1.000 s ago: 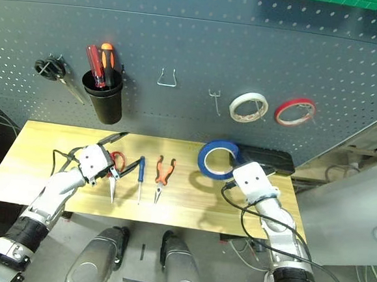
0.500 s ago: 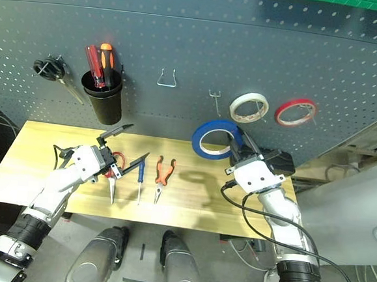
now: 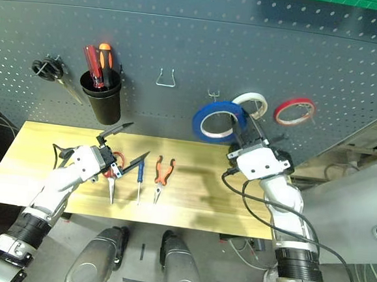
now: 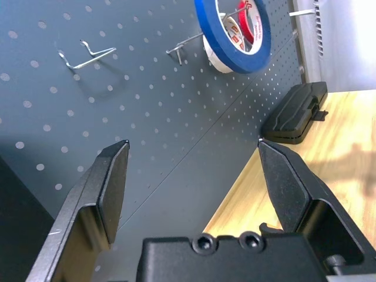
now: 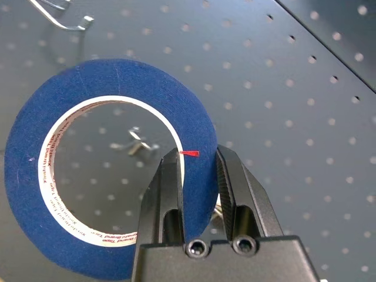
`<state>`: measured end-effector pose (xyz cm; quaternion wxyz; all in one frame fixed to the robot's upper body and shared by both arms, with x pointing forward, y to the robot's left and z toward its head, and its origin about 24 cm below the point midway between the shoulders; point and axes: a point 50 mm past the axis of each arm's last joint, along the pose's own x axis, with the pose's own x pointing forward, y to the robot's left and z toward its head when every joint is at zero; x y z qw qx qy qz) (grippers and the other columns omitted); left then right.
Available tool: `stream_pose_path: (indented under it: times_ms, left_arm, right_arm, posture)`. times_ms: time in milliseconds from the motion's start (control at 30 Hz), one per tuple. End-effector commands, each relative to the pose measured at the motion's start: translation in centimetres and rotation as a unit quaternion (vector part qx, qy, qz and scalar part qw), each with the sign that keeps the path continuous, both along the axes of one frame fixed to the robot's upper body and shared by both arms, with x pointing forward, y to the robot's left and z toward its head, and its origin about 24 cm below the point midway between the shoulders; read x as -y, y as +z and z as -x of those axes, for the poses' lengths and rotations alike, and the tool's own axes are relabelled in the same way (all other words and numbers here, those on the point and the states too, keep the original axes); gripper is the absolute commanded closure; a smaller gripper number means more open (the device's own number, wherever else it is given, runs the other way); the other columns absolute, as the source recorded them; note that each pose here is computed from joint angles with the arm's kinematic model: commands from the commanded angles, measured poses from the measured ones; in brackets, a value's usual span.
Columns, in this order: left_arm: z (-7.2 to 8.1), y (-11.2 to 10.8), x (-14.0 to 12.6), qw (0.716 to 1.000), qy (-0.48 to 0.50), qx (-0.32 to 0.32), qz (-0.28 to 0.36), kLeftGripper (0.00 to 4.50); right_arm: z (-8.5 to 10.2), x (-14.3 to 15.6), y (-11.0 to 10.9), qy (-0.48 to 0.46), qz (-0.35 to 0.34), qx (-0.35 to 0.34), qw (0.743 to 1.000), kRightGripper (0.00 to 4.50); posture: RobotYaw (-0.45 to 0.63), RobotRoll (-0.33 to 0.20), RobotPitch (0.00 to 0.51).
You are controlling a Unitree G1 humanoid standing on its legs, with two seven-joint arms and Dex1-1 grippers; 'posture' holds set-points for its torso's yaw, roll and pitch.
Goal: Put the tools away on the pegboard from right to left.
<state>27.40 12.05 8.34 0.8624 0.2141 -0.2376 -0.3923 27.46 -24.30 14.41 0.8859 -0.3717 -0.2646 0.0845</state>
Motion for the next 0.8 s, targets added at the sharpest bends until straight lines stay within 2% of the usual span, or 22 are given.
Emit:
stream_pose_path:
  times_ms: [33, 267, 433, 633, 800]
  left_arm:
    - [0.1, -0.4, -0.1, 1.000, 0.004, -0.007, -0.007, 0.00]
    - [0.1, -0.5, -0.2, 1.000, 0.010, -0.010, -0.007, 0.00]
    - [0.2, -0.5, -0.3, 1.000, 0.013, -0.010, -0.006, 0.00]
    - [0.4, -0.8, -0.4, 1.000, 0.015, -0.013, -0.009, 0.00]
    - [0.3, -1.1, -0.5, 1.000, 0.015, -0.022, -0.016, 0.00]
  right_arm:
    - [-1.1, 0.5, -0.7, -0.023, -0.011, -0.025, 0.999, 3.80]
    - [-3.1, 0.1, -2.2, -0.023, -0.013, -0.070, 0.997, 3.80]
    - [-2.7, -0.7, -2.7, -0.001, -0.022, -0.071, 0.997, 2.14]
    - [-0.2, -0.9, -6.4, 0.015, -0.023, -0.129, 0.991, 0.04]
    - [1.6, -1.3, -10.0, 0.016, -0.041, -0.218, 0.975, 0.04]
  posture:
    - [0.12, 0.000, 0.216]
    - [0.14, 0.000, 0.218]
    - [0.14, 0.000, 0.218]
    - [0.14, 0.000, 0.218]
    - [0.14, 0.000, 0.215]
